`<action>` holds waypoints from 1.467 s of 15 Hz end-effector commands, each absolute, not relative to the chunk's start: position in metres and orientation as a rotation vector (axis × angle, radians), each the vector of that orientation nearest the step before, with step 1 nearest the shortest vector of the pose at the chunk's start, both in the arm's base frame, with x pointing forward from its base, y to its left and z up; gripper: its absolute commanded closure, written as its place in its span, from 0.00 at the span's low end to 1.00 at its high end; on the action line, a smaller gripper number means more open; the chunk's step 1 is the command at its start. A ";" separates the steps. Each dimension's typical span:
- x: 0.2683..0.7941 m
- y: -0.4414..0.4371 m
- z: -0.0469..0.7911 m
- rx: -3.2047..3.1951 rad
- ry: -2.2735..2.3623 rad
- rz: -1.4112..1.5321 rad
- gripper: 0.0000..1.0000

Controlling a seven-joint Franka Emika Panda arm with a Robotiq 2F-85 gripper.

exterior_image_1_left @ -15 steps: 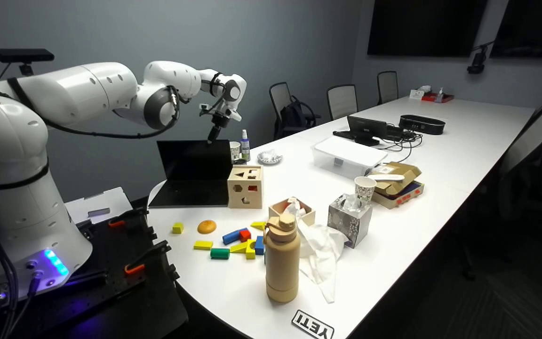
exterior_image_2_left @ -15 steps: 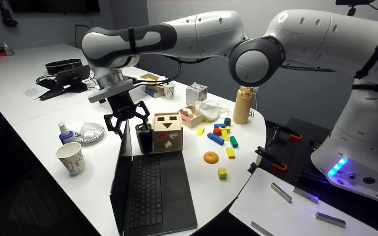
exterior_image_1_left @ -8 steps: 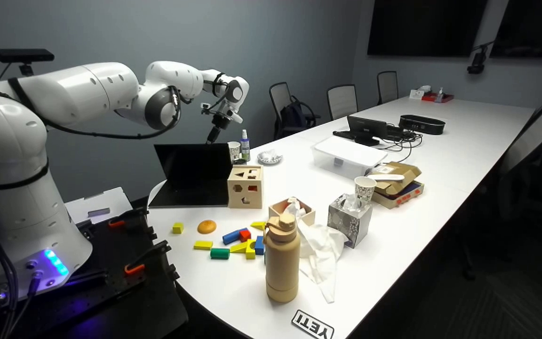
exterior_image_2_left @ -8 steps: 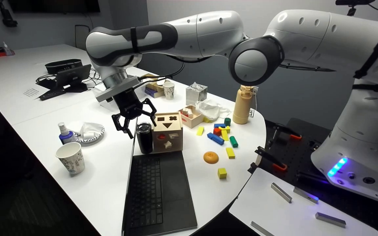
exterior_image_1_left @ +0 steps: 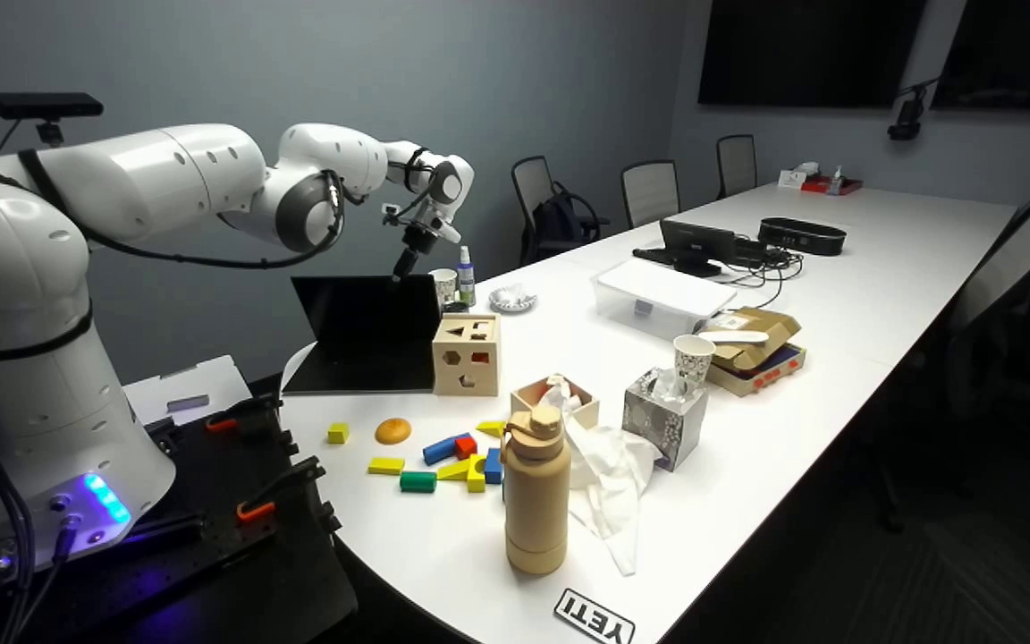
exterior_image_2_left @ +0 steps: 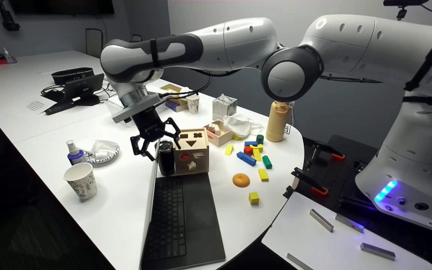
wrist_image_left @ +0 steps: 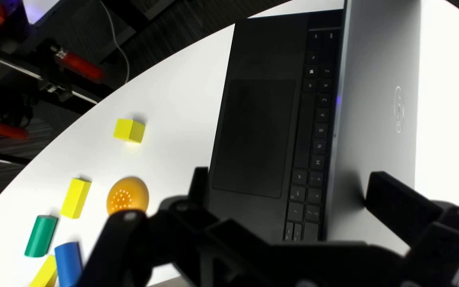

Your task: Close the laptop

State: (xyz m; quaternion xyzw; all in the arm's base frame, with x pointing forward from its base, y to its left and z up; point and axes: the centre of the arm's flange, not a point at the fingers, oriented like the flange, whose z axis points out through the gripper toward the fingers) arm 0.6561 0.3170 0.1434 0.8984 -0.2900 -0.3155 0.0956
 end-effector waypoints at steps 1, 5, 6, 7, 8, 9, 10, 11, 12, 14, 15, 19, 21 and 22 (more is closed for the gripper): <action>0.606 0.293 0.119 2.621 -0.893 -0.955 0.00; 0.596 0.287 0.103 2.592 -0.939 -0.980 0.00; 0.593 0.286 0.102 2.583 -0.957 -0.989 0.00; 0.591 0.285 0.102 2.576 -0.967 -0.997 0.00; 0.589 0.283 0.102 2.562 -0.981 -1.000 0.00; 0.587 0.282 0.104 2.551 -0.987 -1.009 0.00; 0.586 0.282 0.106 2.533 -0.992 -1.017 0.00; 0.585 0.281 0.111 2.509 -1.002 -1.019 0.00; 0.584 0.280 0.114 2.489 -1.008 -1.021 0.00; 0.581 0.279 0.122 2.434 -1.020 -1.022 0.00; 0.580 0.277 0.125 2.404 -1.021 -1.027 0.00; 0.567 0.273 0.123 2.295 -0.973 -1.090 0.00; 0.561 0.272 0.106 2.287 -0.952 -1.109 0.00; 0.560 0.273 0.097 2.288 -0.957 -1.106 0.00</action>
